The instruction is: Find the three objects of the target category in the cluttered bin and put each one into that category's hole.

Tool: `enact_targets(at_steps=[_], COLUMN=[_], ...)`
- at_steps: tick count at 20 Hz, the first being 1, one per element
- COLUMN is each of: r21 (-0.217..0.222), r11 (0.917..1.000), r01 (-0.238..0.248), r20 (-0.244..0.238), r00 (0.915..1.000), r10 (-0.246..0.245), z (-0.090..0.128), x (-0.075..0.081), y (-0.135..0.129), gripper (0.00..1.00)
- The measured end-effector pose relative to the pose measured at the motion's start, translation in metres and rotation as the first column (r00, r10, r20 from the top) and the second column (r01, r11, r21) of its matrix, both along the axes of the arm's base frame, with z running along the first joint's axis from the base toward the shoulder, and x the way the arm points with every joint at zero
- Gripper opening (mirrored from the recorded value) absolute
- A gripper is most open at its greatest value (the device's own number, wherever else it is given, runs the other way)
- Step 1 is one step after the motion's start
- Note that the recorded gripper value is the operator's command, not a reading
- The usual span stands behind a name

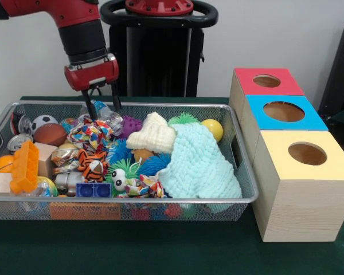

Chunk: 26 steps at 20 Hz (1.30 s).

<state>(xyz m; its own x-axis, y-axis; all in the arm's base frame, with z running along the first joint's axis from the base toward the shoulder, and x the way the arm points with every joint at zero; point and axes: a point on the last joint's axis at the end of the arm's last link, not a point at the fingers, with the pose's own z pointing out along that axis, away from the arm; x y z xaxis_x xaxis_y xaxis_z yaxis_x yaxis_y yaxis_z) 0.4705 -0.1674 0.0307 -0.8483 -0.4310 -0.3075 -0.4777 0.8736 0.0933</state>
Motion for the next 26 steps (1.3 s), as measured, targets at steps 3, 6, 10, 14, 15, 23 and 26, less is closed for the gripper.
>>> enact_targets(at_steps=[3,6,10,14,15,23,26], r21=[0.009,0.003,-0.02,-0.027,-0.028,-0.026,-0.027], r11=[0.9999,0.9993,0.994,0.9905,0.9902,0.9913,0.9914], r01=[-0.005,-0.038,-0.107,-0.135,-0.137,-0.129,-0.128], r20=[-0.005,-0.008,0.032,0.08,0.09,0.13,0.131], r00=[1.0,0.9992,0.9937,0.9874,0.9862,0.9828,0.9828], r10=[0.005,0.038,0.108,0.137,0.139,0.131,0.13], z=[-0.003,-0.01,-0.023,-0.031,-0.033,-0.044,-0.045], x=[-0.001,-0.005,-0.009,-0.011,-0.011,-0.011,-0.01], y=[0.005,0.014,0.025,0.027,0.027,0.022,0.021], gripper=[1.0,1.0,1.0,1.0,1.0,1.0,1.0])
